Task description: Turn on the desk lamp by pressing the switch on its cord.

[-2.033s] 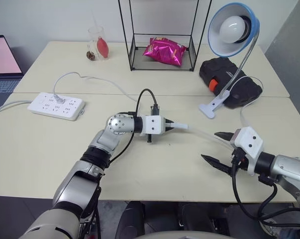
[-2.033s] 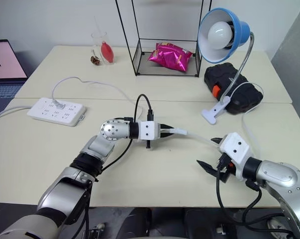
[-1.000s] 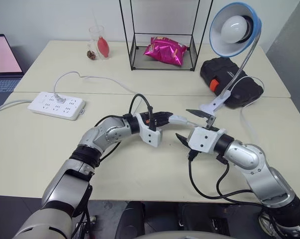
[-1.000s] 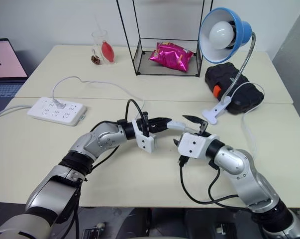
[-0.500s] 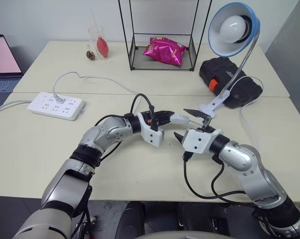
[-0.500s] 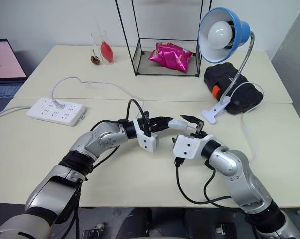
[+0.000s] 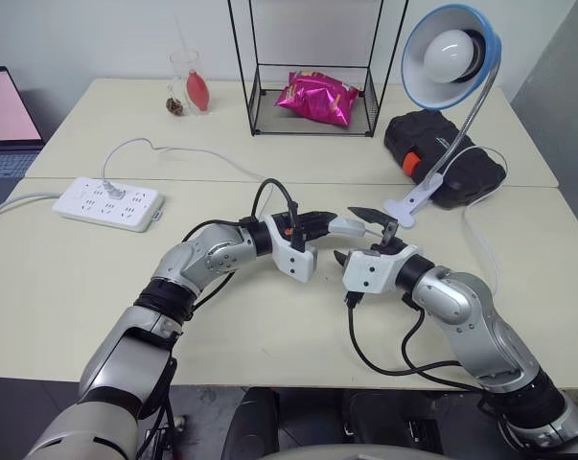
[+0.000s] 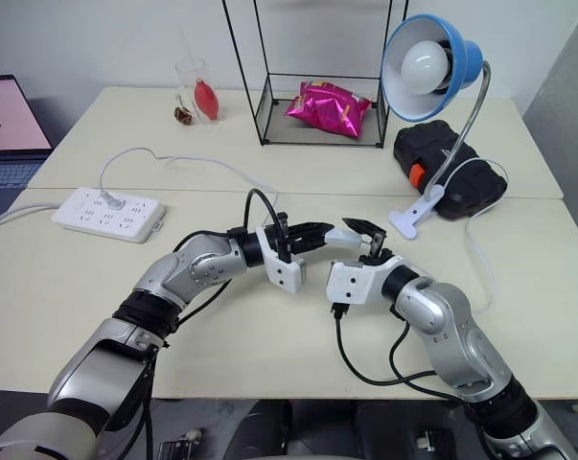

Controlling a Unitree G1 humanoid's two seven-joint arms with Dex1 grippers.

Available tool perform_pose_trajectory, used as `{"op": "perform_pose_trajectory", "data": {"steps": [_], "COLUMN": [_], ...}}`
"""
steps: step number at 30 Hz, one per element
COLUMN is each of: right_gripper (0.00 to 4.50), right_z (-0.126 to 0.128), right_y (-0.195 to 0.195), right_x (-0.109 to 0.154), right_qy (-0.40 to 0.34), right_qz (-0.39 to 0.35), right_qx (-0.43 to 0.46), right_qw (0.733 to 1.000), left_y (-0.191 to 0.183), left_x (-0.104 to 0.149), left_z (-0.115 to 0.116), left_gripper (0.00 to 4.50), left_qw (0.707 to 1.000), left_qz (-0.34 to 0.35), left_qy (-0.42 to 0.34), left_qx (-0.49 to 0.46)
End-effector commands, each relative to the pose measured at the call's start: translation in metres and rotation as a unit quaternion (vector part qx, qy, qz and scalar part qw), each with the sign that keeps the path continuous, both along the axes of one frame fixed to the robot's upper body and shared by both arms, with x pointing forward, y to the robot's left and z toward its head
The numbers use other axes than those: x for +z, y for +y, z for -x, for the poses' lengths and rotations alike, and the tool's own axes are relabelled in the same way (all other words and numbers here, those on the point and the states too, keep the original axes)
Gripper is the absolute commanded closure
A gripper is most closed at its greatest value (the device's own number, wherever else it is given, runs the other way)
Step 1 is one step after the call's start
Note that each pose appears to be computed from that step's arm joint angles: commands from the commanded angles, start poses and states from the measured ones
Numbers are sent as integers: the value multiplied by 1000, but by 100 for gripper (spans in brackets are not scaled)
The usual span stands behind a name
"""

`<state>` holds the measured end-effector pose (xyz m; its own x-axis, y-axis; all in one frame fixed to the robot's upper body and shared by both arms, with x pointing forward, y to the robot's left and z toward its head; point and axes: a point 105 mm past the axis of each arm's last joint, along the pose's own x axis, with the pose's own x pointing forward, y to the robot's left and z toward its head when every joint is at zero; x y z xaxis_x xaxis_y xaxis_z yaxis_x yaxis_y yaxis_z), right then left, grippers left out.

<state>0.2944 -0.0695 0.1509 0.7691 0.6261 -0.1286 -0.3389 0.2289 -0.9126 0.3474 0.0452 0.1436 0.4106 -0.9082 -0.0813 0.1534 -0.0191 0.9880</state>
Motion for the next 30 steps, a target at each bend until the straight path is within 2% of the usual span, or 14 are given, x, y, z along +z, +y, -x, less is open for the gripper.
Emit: {"op": "perform_pose_trajectory", "data": {"steps": [1,15,19,20,30], "right_gripper": [0,0,73,111,340], "right_z": [4,4,3,2,1], "right_y": [5,6,7,7,10], "right_x": [8,-1,-2,-2,-2], "right_qy": [-20,0,3,3,2], "right_qz": [-7,0,-1,-3,-3], "right_qx": [10,7,5,4,7], "right_qw": [1000,1000,1000,1000,1000], "left_y": [-2,-2,-2,-3,-6], "left_x": [11,12,12,12,11], "left_z": [3,3,4,5,9], "left_gripper": [417,417,417,417,417], "left_qw": [1000,1000,1000,1000,999], "left_qz": [17,19,21,21,25], "left_qy": [-15,-18,-18,-18,-15], "left_qx": [-9,-7,-8,-9,-14]}}
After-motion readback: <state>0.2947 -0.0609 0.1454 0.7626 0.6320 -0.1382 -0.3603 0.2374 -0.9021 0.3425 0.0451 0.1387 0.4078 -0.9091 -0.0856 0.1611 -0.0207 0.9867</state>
